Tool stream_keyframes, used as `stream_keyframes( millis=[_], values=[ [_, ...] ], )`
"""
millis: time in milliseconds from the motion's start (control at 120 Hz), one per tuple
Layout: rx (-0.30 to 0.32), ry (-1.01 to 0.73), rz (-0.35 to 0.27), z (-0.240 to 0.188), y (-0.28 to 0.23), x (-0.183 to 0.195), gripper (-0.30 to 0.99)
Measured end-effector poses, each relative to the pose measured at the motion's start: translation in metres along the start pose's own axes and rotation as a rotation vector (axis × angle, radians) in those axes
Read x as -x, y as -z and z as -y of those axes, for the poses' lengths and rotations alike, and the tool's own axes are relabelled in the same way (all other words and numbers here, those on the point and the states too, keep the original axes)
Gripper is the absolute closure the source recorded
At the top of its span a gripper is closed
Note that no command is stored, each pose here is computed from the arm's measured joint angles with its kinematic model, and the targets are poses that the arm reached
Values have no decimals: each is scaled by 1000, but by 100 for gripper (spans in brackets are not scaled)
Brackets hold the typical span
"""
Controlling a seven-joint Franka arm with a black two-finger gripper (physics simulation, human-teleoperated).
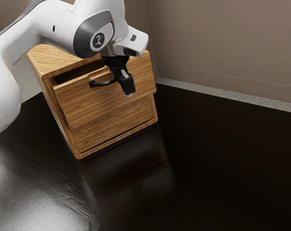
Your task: Pull the drawer handle with one arm to open the drawer
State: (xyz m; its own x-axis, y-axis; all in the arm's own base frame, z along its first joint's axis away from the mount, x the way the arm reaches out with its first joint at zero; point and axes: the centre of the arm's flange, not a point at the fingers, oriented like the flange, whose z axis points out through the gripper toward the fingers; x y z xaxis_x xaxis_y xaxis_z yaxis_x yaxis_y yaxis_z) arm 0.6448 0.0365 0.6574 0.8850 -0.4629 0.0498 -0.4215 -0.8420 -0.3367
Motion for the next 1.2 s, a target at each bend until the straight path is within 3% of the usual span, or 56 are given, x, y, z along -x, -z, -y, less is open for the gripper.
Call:
stream_keyframes(
  millis=[83,292,500,750,842,1050,1200],
  values=[
    [7,-15,-10,-13,10,2,31],
    [14,-19,-18,-24,20,8,32],
    [24,-41,-31,-47,28,6,18],
    [31,-70,-57,-76,42,2,15],
    [35,-67,-50,-80,38,2,3],
    [39,-55,-52,-84,37,2,1],
    [49,-107,-74,-122,53,5,2]
  ],
)
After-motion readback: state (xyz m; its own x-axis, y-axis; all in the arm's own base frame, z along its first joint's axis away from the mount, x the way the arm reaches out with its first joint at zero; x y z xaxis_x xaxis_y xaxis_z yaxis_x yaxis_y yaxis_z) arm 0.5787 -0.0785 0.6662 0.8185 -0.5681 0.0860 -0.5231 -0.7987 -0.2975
